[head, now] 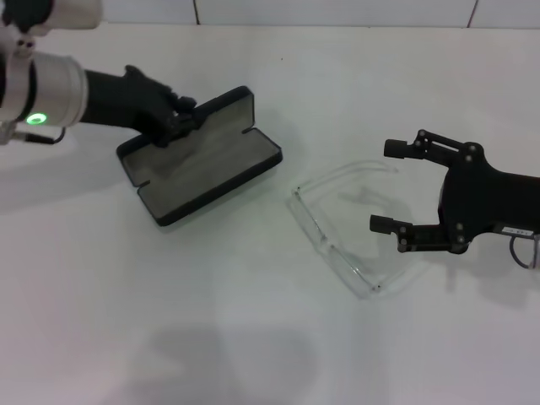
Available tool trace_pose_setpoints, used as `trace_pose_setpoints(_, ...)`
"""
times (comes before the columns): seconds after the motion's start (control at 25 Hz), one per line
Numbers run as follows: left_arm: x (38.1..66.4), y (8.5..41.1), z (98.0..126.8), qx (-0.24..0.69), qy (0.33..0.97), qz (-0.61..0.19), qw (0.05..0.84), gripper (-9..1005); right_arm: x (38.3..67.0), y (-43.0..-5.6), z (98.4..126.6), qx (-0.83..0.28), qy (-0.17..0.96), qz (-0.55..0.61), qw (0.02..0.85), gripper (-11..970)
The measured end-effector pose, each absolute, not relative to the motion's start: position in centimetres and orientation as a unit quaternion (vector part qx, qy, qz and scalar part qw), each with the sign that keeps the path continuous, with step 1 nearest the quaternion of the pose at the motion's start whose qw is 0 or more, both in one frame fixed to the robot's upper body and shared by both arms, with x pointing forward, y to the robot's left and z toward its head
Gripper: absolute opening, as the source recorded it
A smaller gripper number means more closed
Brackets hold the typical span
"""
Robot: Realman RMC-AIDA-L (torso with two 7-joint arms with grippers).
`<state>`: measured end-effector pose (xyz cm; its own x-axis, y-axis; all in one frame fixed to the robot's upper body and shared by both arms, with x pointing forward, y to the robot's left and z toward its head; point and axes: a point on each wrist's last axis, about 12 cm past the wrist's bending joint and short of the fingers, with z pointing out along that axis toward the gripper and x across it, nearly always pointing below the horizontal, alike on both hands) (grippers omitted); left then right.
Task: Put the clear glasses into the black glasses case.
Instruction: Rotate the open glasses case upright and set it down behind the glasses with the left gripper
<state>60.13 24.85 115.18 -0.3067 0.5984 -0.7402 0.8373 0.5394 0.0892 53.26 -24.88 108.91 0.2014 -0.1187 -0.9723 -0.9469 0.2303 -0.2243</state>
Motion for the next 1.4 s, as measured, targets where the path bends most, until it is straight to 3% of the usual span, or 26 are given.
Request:
trace_pose_setpoints(0.68,61.6,17.4,115.4,0.591,0.706,-0.090,0.379,200,51.9,-25.1,107.7,-0.490,0.518,0.350,0.607,861)
trace_pose_setpoints(1.4,60.2,15.2,114.6,0.638,0.683,-0.114,0.336,202,51.7,-25.1,107.6,-0.487,0.515,0.350,0.613,856)
